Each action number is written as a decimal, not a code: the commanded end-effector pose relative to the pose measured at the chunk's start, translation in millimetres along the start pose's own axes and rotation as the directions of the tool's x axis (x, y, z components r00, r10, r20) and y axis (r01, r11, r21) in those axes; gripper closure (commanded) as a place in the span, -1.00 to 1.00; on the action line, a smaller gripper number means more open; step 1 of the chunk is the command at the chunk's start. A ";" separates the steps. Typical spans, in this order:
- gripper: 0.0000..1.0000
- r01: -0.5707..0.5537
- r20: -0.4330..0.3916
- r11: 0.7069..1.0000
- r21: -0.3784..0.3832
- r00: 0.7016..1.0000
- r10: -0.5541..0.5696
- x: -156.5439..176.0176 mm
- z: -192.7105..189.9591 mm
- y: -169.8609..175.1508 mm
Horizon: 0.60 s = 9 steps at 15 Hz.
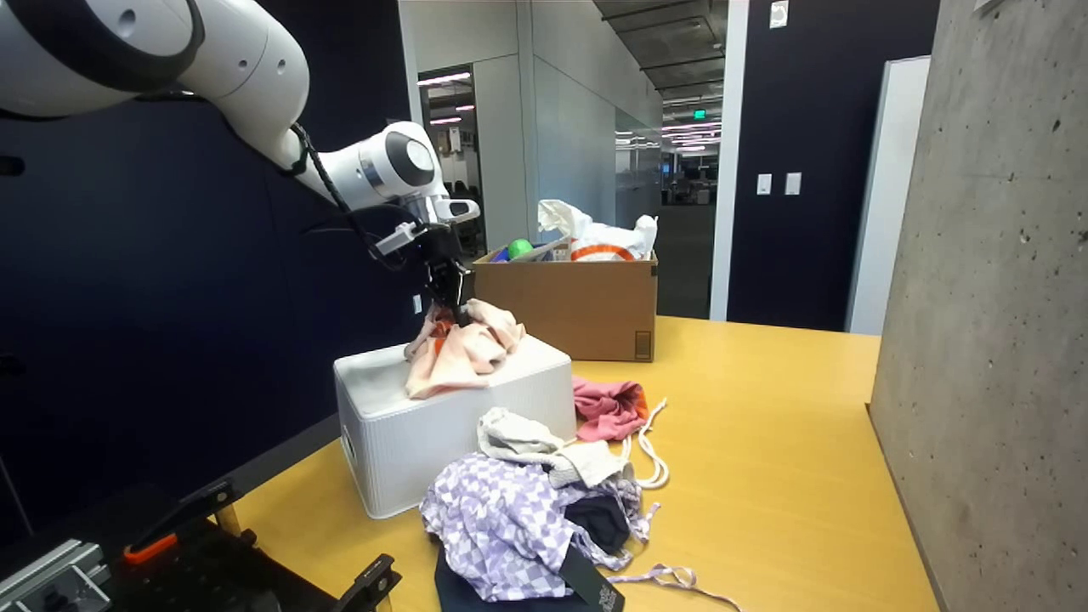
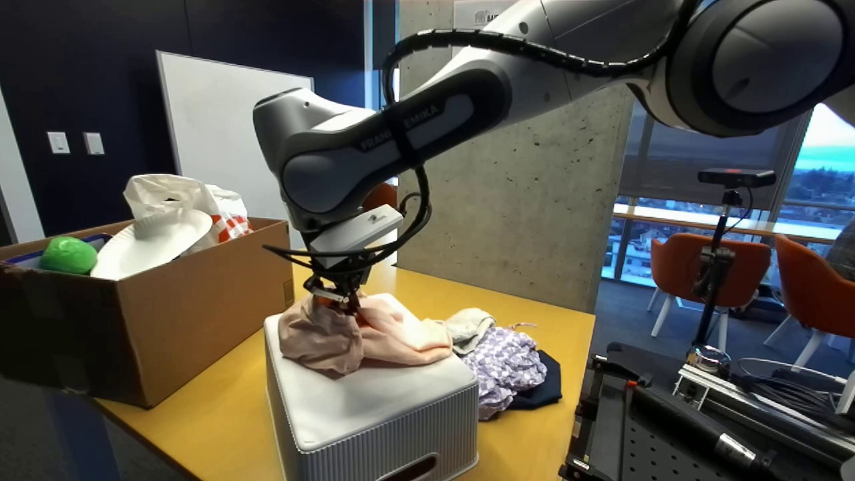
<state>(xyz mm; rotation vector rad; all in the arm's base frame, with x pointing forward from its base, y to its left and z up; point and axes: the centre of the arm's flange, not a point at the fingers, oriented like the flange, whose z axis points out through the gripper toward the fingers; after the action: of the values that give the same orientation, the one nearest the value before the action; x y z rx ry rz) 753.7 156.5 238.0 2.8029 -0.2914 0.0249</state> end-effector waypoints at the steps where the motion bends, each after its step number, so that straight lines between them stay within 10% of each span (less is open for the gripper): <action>1: 1.00 -0.019 -0.015 1.000 -0.015 1.000 0.019 -6.4 -20.0 16.1; 9: 1.00 -0.138 0.003 0.989 -0.052 0.990 0.138 -16.8 -28.4 113.8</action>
<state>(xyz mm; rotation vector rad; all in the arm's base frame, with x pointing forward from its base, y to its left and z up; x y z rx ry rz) 750.2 104.2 290.6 2.7568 -0.4095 0.0615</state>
